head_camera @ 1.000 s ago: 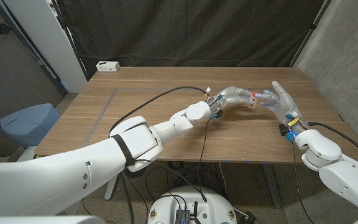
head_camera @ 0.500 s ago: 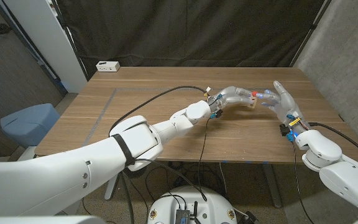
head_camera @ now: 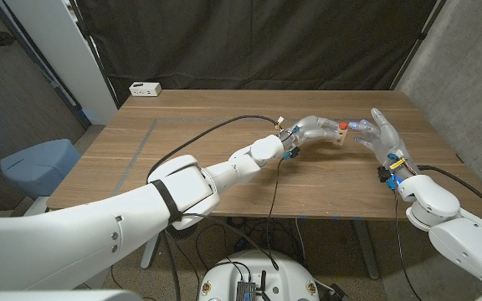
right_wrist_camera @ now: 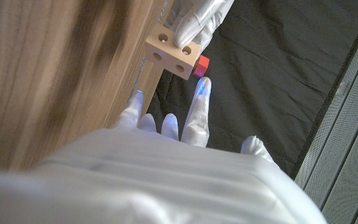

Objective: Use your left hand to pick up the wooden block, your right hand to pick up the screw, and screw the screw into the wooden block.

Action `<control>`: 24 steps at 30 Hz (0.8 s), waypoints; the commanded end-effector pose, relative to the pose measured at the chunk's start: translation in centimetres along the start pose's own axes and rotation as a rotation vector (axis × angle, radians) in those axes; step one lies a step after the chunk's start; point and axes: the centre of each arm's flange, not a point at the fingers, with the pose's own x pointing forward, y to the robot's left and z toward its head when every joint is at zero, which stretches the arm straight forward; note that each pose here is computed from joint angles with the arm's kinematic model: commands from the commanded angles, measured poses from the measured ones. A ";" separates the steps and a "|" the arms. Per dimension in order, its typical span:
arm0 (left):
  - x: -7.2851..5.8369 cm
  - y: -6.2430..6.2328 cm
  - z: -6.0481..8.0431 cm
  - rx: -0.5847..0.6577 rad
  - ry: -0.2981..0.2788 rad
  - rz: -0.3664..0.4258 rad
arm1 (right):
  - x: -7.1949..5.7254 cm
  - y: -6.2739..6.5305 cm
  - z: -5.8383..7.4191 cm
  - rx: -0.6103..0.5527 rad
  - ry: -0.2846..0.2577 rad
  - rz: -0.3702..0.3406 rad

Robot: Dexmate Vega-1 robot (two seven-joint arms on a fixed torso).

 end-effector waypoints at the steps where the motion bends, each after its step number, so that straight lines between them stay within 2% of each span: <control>1: -0.1 -0.1 0.2 0.008 -0.015 -0.002 | 0.2 0.0 -0.2 -0.001 0.000 -0.012; 24: -0.4 -0.3 0.6 0.021 -0.054 -0.003 | 0.9 0.4 -0.4 0.009 -0.003 0.038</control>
